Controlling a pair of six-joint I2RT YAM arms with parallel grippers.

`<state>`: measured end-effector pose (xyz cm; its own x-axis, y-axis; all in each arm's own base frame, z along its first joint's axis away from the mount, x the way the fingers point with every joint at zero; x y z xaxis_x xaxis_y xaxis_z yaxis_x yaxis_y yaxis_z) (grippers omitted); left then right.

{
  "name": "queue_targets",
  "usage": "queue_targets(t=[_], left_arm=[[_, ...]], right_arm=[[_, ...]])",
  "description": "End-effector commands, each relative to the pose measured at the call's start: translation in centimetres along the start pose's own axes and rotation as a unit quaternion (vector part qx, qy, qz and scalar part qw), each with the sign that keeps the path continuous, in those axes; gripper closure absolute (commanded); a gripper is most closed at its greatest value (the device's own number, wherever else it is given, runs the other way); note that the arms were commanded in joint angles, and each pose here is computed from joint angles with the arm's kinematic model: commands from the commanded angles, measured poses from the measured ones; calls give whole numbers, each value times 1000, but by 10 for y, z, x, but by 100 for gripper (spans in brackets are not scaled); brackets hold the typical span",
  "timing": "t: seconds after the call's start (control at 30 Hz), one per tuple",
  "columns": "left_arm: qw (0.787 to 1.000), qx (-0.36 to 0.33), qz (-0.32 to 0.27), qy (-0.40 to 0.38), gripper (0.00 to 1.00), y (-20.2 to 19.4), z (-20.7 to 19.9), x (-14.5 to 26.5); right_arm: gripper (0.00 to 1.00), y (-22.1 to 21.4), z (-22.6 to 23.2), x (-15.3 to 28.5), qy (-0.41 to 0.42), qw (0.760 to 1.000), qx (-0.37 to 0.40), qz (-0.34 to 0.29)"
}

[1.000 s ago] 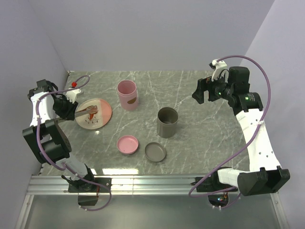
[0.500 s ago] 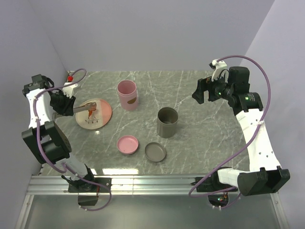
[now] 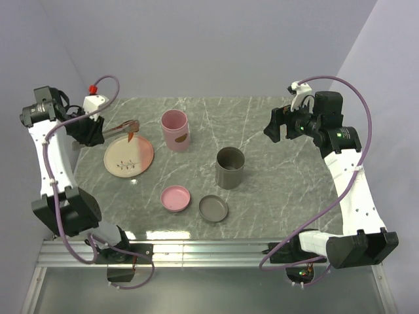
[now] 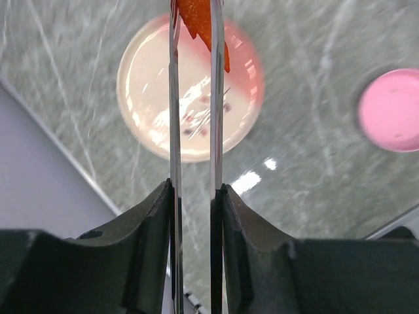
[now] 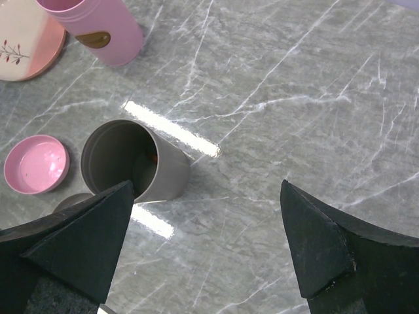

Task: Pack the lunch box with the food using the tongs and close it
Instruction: Pick up the fake food from the plate, then place the fake food in the packing box.

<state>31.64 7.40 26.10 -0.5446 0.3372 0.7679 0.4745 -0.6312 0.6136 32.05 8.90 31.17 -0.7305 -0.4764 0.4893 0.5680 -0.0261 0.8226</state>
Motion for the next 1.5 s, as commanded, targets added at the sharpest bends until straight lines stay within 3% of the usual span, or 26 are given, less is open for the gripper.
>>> queue_targets(t=[0.0,0.37,0.6,0.77,1.03,1.27,1.47], left_arm=[[998,-20,-58,-10,100,47,-36,26],[973,-92,-194,-85,100,178,-128,34],[957,-126,-204,-161,100,215,-191,2],[949,-148,-193,-199,100,225,-226,-19],[948,-166,-165,-215,100,219,-249,-51],[953,-169,-147,-206,99,208,-249,-72],[956,-170,-137,-197,91,202,-247,-81]], right_arm=[[1,14,3,8,2,1000,5,-25],[1,15,4,8,2,1000,3,-27],[0,15,2,9,-5,1000,0,-25],[0,13,-3,8,-18,1000,-5,-23],[0,16,-7,8,-21,999,-22,-21],[0,15,-7,7,-17,999,-23,-17],[0,14,-8,7,-17,1000,-22,-14]])
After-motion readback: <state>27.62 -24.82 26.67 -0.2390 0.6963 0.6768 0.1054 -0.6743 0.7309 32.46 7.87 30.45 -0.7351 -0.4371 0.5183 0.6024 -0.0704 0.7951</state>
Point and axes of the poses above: each gripper's point midway between its finger pads, its own x axis back along the fingers, its own z axis along the line the jaws close on, y = z × x, the point moved 1 cm from there along x, back along the fingers, and after that the axes turned 11 degrees about -x, right-handed, at the moved point
